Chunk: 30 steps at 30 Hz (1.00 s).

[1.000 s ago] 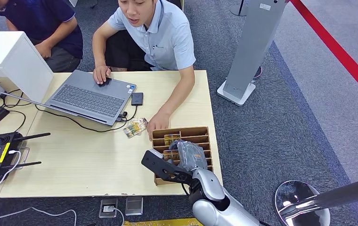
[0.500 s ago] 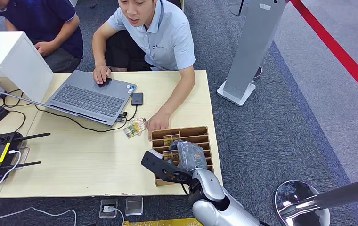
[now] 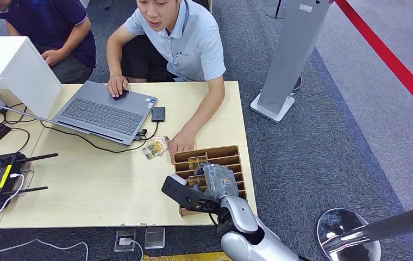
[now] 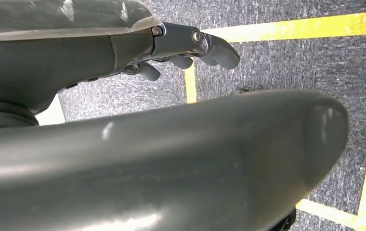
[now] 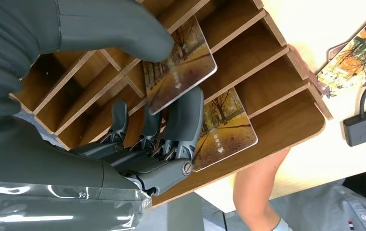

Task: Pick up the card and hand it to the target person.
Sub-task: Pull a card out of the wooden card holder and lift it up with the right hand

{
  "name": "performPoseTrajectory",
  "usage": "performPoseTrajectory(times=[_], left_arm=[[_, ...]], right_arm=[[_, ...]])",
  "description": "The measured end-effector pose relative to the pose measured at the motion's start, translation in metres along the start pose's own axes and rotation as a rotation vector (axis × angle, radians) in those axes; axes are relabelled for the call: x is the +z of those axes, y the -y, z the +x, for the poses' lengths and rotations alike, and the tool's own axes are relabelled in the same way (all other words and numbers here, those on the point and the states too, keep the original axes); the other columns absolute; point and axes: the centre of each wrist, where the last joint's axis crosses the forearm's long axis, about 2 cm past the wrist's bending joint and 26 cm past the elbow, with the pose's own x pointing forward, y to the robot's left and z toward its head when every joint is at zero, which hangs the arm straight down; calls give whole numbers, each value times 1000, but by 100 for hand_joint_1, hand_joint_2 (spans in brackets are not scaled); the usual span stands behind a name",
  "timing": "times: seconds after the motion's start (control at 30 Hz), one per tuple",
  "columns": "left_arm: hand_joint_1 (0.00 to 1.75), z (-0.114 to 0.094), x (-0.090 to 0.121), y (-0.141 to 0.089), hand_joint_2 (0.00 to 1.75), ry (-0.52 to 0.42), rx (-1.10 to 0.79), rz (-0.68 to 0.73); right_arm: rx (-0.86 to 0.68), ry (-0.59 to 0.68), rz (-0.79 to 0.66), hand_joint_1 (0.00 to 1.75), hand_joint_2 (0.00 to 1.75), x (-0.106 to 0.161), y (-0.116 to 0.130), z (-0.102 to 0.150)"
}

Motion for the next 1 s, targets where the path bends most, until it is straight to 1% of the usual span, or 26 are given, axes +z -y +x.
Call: performPoseTrajectory(times=[0.1, 0.4, 0.53, 0.7, 0.73, 0.83, 0.87, 1.0], left_arm=[[0, 0, 0, 0, 0, -1, 1, 1], [0, 0, 0, 0, 0, -2, 1, 2], [0, 0, 0, 0, 0, -2, 1, 2], [0, 0, 0, 0, 0, -2, 1, 3], [0, 0, 0, 0, 0, -2, 1, 3], [0, 0, 0, 0, 0, -2, 2, 3], [0, 0, 0, 0, 0, -3, 3, 2], [0, 0, 0, 0, 0, -3, 20, -5]], right_arm=[[3, 1, 4, 94, 175, 0, -1, 0], [6, 2, 7, 110, 175, 0, -1, 0], [7, 2, 7, 132, 175, 0, -1, 0], [7, 0, 8, 136, 175, -1, -1, -1], [7, 0, 8, 142, 175, -1, -1, -1], [6, -1, 10, 170, 175, -1, -2, -1], [5, -2, 11, 175, 175, -1, -2, -1], [5, 0, 11, 175, 175, -1, -3, -2]])
